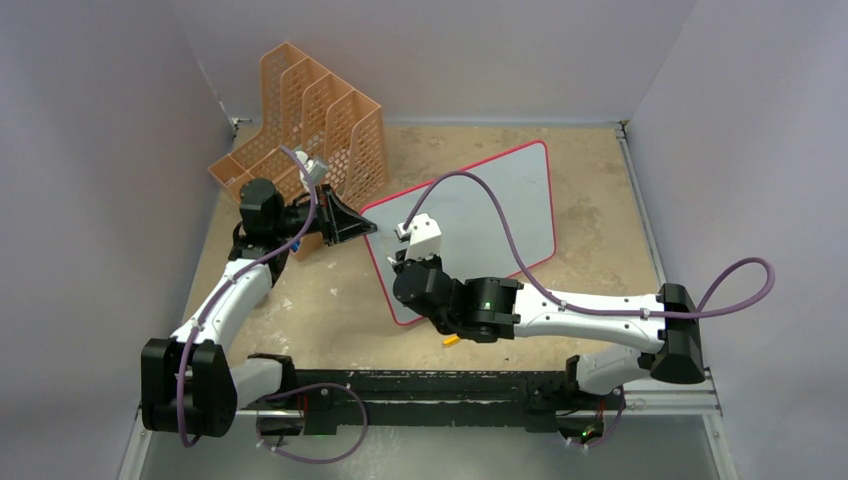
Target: Write a sentence on the whiteboard
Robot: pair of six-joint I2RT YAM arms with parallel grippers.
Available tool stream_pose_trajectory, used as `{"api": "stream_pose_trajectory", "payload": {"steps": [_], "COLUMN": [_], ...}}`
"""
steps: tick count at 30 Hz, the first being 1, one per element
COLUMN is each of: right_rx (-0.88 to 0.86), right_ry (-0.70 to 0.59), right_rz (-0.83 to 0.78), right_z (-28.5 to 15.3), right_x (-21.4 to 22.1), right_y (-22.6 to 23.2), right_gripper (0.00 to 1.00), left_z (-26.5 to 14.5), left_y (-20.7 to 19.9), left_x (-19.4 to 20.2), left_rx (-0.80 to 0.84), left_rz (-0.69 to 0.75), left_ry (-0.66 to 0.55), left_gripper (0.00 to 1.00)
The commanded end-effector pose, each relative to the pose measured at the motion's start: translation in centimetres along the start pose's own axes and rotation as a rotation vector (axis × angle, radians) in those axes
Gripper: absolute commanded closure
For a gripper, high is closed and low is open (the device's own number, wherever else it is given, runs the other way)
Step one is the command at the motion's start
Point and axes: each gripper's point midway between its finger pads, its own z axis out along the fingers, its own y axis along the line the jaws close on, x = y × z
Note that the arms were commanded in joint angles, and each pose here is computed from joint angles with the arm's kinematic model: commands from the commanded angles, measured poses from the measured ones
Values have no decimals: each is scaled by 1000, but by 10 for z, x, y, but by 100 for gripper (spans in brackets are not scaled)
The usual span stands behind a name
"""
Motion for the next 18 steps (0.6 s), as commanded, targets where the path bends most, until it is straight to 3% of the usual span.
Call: {"api": "stream_pose_trajectory", "payload": {"steps": [1,18], "right_rx": [23,128], "right_ry": [-50,-33], "right_rz": [28,12], "right_z": [2,5], "right_x": [-12,-2], "right_y": [-1,-24], "right_gripper": [100,100], "left_z": [0,0], "left_y": [-10,-10], "left_x": [-10,-10], "left_rx": [51,53], "left_rz": [107,106], "left_ry": [-4,-3], "left_gripper": [100,100]}}
